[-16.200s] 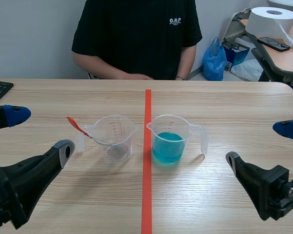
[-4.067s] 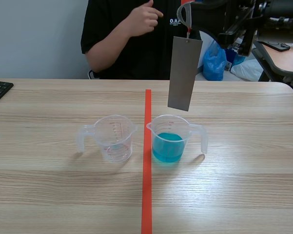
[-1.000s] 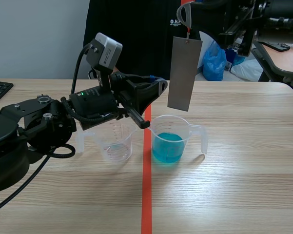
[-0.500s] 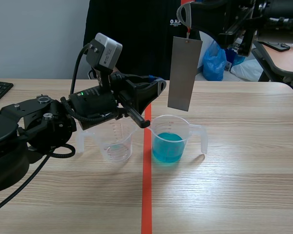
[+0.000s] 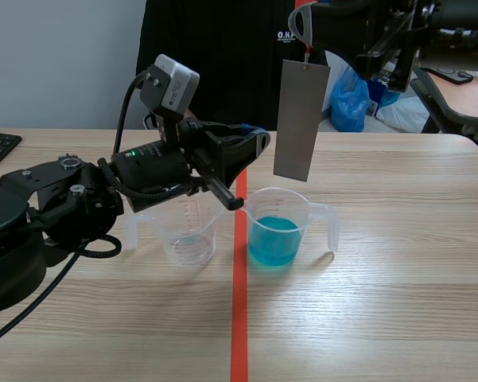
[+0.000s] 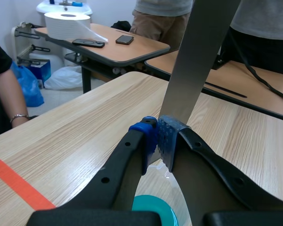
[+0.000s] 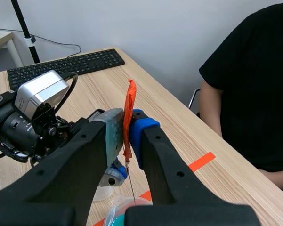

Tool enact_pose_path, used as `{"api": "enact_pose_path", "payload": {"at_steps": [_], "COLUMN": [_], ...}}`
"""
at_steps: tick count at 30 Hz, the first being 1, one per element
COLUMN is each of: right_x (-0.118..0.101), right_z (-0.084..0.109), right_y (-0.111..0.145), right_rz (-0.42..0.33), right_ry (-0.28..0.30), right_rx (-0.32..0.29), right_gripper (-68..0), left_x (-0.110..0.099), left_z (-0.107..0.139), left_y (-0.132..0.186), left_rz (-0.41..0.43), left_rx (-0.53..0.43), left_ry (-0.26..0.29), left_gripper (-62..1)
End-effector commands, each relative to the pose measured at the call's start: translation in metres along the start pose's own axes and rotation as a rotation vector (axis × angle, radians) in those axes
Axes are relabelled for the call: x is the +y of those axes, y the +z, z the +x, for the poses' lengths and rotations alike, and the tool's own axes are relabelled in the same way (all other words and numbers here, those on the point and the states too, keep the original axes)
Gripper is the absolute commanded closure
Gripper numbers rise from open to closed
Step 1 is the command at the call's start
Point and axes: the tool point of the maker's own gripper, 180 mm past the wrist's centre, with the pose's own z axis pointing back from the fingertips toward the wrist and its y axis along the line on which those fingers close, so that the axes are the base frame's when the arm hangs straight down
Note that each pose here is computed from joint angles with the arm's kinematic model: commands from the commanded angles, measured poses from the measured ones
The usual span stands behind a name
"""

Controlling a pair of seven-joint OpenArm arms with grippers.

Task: Do the redox reaction experiment.
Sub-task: 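Point at the plate with the left hand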

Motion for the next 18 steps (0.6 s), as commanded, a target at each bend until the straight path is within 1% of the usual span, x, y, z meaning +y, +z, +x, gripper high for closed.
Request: {"api": "enact_pose_path", "payload": {"at_steps": [1,6,9,13,16,18], "right_x": [-0.003,-0.003,-0.003,-0.003,-0.003,-0.003], "right_z": [0.015,0.015,0.015,0.015,0.015,0.015], "right_y": [0.001,0.001,0.001,0.001,0.001,0.001], "right_rz": [0.002,0.002,0.002,0.002,0.002,0.002], "right_ry": [0.026,0.026,0.026,0.026,0.026,0.026], "right_rx": [-0.04,-0.04,-0.04,-0.04,-0.039,-0.039], "right_gripper": [-1.5,-1.5,-1.5,-1.5,-1.5,-1.5], "left_x": [0.003,0.013,0.022,0.035,0.046,0.053], "left_z": [0.008,0.003,-0.001,-0.008,-0.019,-0.029], "left_y": [0.001,0.012,0.024,0.052,0.082,0.103], "left_rz": [0.007,0.025,0.041,0.07,0.1,0.127], "left_rx": [-0.024,0.009,0.034,0.058,0.108,0.159], "left_ry": [-0.012,-0.035,-0.052,-0.077,-0.091,-0.095], "left_gripper": [-3.9,-3.8,-3.8,-3.8,-3.8,-3.8]}}
